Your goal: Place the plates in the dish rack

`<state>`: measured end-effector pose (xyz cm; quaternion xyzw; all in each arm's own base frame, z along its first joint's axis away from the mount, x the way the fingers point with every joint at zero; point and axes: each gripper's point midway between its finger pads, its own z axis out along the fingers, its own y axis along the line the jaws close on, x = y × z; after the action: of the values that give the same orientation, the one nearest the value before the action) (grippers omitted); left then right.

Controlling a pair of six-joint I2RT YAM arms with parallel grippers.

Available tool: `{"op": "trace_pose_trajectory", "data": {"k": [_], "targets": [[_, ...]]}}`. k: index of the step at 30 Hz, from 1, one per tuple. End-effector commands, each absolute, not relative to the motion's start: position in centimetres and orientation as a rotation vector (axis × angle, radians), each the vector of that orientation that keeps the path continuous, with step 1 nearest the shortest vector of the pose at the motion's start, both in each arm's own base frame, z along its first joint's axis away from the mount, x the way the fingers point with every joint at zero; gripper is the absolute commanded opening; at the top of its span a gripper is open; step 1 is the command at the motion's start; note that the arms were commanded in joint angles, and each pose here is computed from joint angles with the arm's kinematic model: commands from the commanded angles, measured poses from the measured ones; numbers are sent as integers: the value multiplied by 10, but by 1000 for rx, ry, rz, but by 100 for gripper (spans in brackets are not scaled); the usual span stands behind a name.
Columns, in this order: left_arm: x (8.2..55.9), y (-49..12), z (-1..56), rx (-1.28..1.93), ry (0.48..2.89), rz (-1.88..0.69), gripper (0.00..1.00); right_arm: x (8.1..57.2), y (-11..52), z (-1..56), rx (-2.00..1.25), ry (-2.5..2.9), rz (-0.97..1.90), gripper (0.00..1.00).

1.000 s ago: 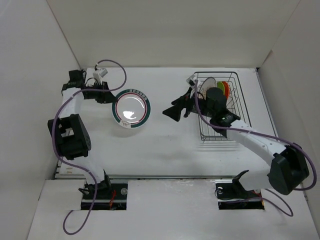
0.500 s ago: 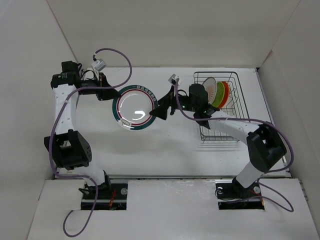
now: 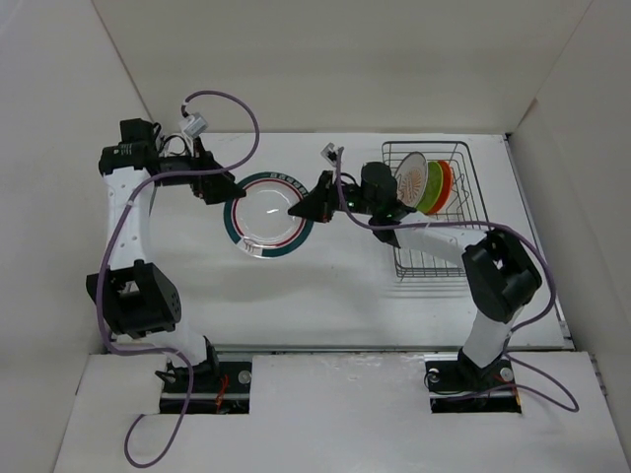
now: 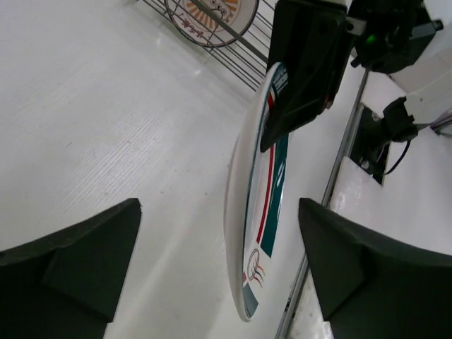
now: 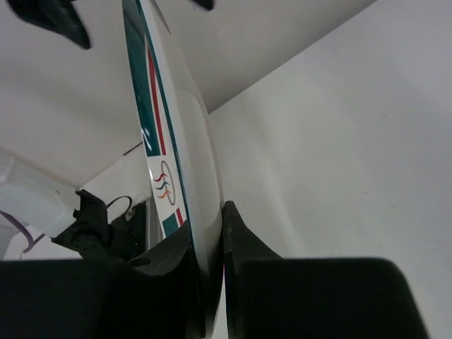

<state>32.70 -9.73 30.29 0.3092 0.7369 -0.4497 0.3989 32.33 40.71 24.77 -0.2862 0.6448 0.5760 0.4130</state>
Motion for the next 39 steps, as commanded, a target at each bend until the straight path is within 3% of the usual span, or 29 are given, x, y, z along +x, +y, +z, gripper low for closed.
{"op": "trace_pose_trajectory", "data": {"k": [1, 5, 9, 16, 20, 39], "targets": [[332, -100, 318, 746, 1840, -1140, 100, 316, 393, 305, -750, 1446, 1457, 0], [347, -91, 310, 643, 1897, -1035, 100, 366, 323, 315, -529, 1576, 1222, 0], [367, -82, 300, 502, 1961, -846, 100, 426, 203, 336, -210, 1692, 692, 0], [384, -79, 282, 423, 2039, -640, 100, 436, 23, 373, 95, 1732, 49, 0], [386, -78, 278, 403, 2056, -640, 100, 435, -45, 376, 209, 1732, -139, 0], [387, -80, 267, 406, 2091, -645, 100, 453, -95, 299, 349, 1853, -338, 0]]}}
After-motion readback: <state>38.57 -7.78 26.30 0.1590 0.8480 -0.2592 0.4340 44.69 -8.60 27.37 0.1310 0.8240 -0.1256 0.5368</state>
